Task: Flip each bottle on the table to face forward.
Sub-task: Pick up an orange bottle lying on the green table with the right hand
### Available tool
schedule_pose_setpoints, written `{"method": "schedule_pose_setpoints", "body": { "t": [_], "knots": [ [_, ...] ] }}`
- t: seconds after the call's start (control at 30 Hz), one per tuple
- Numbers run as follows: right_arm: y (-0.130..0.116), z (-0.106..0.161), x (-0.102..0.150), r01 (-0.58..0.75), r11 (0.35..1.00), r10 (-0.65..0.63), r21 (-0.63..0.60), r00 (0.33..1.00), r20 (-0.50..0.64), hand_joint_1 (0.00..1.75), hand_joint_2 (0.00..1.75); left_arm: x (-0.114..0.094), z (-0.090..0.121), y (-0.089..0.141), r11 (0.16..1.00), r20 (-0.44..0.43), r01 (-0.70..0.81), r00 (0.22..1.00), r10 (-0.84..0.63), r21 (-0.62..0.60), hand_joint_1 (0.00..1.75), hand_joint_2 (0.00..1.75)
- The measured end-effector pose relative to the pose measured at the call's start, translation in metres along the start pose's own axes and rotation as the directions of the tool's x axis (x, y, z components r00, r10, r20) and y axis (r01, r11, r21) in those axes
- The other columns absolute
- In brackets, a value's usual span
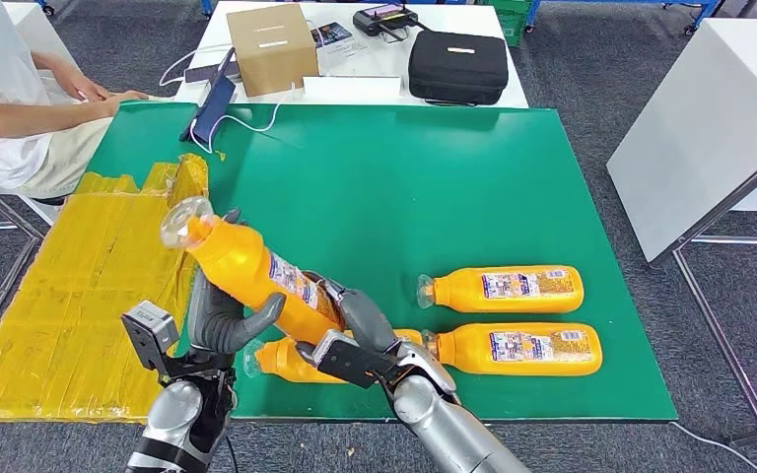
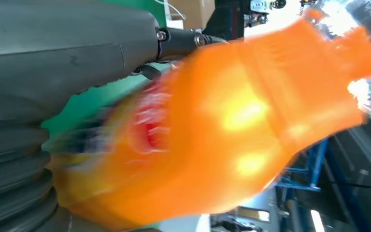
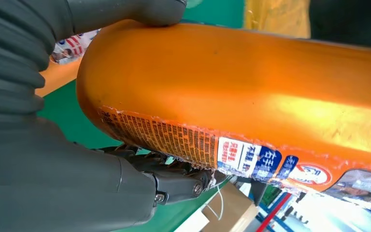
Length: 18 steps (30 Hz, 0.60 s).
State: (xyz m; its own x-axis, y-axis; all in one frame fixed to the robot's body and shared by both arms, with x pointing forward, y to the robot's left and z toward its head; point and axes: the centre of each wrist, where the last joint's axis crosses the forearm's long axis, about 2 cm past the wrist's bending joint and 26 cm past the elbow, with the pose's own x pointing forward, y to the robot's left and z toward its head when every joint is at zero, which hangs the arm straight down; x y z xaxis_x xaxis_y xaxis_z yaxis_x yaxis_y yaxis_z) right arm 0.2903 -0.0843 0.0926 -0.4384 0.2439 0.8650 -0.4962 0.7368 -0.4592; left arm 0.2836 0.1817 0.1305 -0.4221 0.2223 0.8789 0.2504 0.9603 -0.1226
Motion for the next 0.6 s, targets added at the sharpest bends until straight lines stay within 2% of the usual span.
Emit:
{"method": "schedule_pose_setpoints", "body": {
  "t": [0.1, 0.3, 0.6],
  "knots": [
    [0.0013, 0.0003, 0.0002, -0.037, 0.999, 0.037, 0.0, 0.999, 0.003, 1.75, 1.75, 0.0008, -0.0006, -0.0001, 1.0, -0.001, -0.011, 1.0, 0.011, -0.005, 1.73, 1.75],
    [0.0039, 0.0001, 0.0015, -0.081, 0.997, 0.081, 0.002, 0.997, 0.009, 1.75, 1.75, 0.0005, -0.0017, -0.0007, 1.0, -0.014, -0.021, 1.0, 0.021, -0.014, 1.75, 1.75],
    [0.0048, 0.001, 0.0012, -0.08, 0.997, 0.08, 0.001, 0.997, 0.005, 1.75, 1.75, -0.0007, -0.0034, -0.0004, 0.999, -0.018, -0.024, 1.0, 0.024, -0.021, 1.75, 1.75]
  ]
}}
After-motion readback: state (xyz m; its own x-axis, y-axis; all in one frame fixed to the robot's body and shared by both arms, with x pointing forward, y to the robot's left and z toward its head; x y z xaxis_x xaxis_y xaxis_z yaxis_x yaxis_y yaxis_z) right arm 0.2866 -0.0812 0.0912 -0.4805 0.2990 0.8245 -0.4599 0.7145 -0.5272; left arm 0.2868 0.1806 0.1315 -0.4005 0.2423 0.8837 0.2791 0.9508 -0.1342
